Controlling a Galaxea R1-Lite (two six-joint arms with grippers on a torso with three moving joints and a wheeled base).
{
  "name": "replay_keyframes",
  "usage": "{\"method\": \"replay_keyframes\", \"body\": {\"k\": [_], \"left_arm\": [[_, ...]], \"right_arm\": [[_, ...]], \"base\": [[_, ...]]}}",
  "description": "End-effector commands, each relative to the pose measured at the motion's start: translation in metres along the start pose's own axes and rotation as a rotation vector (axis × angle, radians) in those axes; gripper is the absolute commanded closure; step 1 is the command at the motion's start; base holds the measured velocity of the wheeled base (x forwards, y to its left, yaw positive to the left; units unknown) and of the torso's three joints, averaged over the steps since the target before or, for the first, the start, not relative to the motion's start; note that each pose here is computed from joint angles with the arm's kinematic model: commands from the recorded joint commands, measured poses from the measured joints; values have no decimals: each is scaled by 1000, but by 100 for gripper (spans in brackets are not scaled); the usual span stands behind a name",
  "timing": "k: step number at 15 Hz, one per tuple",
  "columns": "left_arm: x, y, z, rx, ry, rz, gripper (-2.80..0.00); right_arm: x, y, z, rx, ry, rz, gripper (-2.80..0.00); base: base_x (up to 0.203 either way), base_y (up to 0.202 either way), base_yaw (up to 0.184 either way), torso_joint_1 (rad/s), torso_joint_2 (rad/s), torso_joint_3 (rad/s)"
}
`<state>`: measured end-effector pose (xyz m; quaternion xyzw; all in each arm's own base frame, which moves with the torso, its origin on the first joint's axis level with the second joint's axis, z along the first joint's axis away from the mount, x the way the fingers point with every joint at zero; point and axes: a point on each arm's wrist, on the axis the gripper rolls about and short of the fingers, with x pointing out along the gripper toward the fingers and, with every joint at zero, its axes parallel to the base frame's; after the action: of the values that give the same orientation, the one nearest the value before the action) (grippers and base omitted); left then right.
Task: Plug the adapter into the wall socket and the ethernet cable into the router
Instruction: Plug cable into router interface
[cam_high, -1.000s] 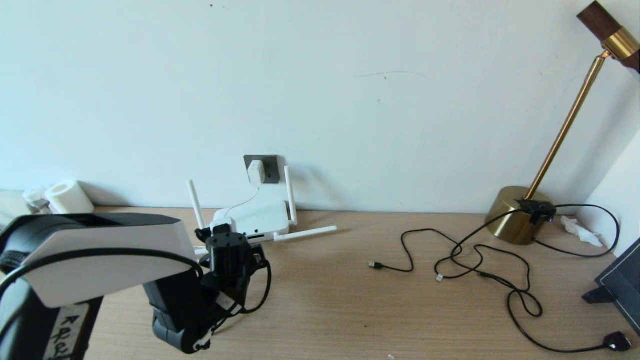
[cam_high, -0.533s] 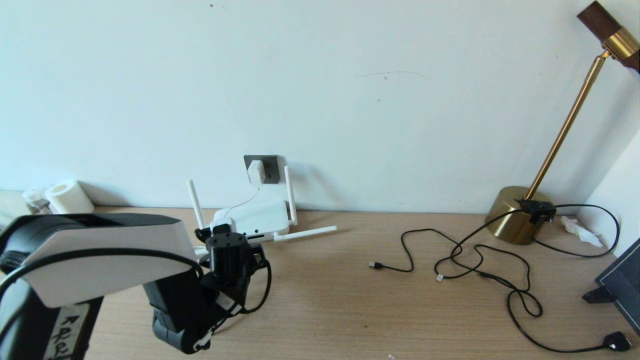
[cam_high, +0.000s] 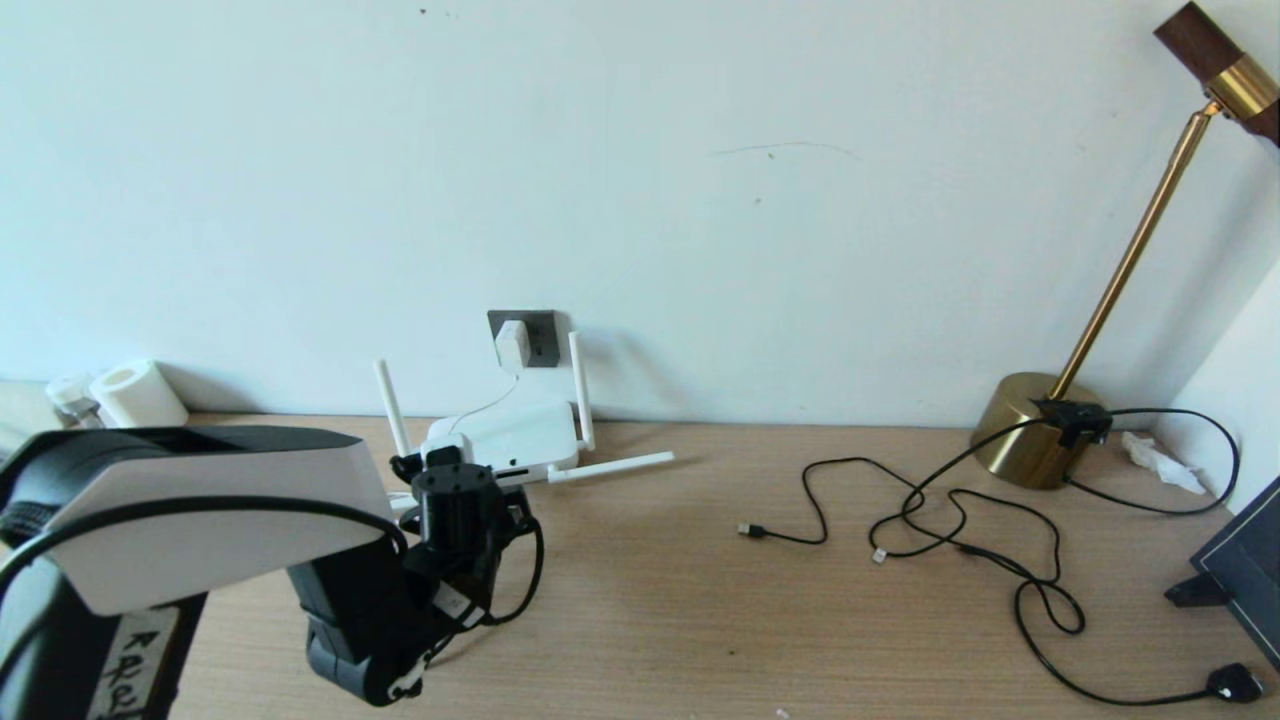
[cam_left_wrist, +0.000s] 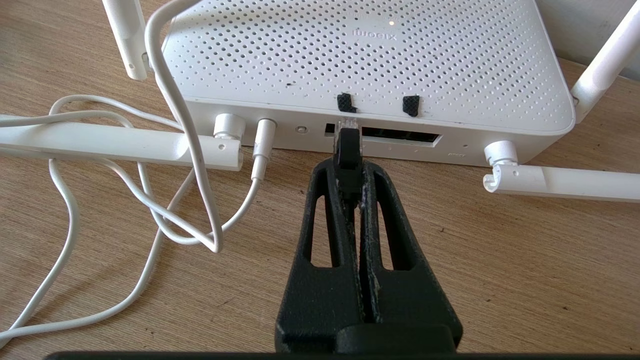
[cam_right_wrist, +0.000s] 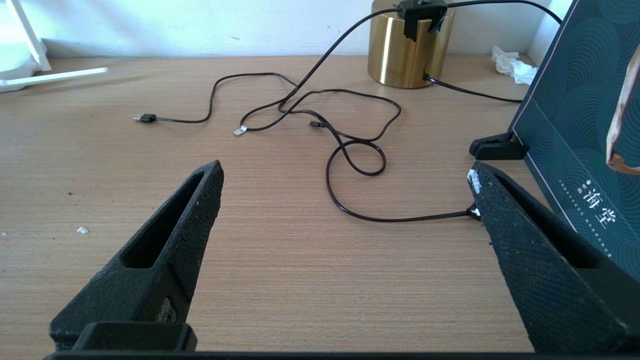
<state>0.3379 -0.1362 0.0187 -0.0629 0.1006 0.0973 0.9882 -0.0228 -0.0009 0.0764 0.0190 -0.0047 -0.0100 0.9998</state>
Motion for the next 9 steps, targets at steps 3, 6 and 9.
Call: {"method": "replay_keyframes", "body": {"k": [3, 6, 9], "left_arm": [[1, 0, -1, -4, -4, 2, 0], [1, 0, -3, -1, 1, 3, 0], [2, 0, -4, 0, 5, 4, 0]], "right_arm": [[0, 0, 0, 0, 1, 0, -280], [0, 0, 0, 0, 1, 0, -280], [0, 0, 0, 0, 1, 0, -280]], "base": [[0, 0, 0, 0, 0, 0], [0, 0, 0, 0, 0, 0], [0, 0, 0, 0, 0, 0]]}}
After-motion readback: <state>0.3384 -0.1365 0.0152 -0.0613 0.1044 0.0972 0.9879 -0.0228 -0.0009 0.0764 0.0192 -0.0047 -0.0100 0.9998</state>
